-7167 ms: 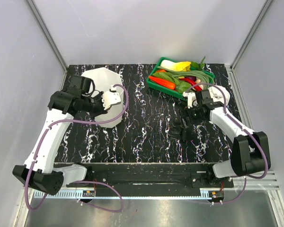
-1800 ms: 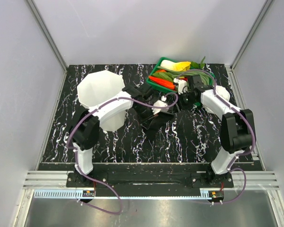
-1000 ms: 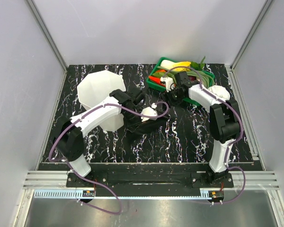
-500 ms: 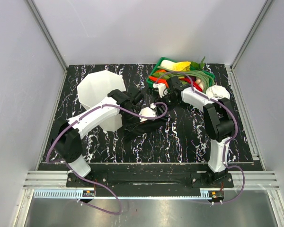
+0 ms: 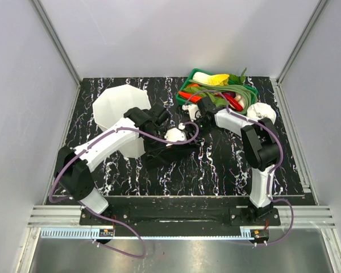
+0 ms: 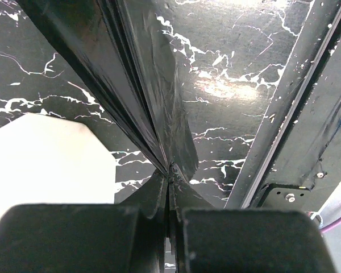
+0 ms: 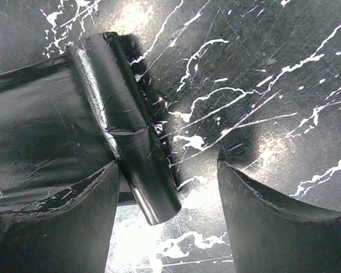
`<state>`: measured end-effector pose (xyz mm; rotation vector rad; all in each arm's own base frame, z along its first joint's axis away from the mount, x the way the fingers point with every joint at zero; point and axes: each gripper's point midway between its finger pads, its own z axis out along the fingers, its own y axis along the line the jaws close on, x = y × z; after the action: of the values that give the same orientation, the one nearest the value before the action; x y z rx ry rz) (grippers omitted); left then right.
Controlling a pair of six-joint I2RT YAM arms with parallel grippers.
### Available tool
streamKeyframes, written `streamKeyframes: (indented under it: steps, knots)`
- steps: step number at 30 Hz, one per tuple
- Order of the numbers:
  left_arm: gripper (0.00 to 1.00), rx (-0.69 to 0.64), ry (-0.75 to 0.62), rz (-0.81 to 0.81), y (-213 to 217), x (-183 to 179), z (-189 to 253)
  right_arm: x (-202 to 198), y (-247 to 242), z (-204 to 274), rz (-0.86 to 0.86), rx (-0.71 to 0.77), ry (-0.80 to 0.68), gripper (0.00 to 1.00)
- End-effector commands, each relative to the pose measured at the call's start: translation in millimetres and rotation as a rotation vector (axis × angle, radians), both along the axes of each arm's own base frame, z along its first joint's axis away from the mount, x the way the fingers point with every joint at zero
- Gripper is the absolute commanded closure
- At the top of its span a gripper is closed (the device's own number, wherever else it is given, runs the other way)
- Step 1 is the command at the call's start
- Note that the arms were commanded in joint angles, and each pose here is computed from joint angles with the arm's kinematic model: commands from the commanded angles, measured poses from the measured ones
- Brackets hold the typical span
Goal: Put the trash bags into the trash bin
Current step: Unfold the trash bag at the center of the board.
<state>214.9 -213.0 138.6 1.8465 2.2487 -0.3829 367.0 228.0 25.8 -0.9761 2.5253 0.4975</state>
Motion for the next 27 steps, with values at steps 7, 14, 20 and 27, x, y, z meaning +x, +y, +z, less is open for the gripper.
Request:
streamKeyframes:
  steps: [7,14,20,27]
  knots:
    - [1.0,-0.003,-0.046,-0.073,18,-14,23,15,-27,-13,-0.144,-0.149,-0.107,0.31]
    - [1.0,0.028,-0.063,-0.108,34,-23,28,12,-37,-8,-0.178,-0.189,-0.11,0.66]
    - [1.0,0.009,-0.063,-0.073,22,-14,28,2,-63,11,-0.219,-0.244,-0.131,0.83]
    - [1.0,0.086,-0.05,-0.08,18,6,12,-20,-131,20,-0.333,-0.346,-0.064,0.83]
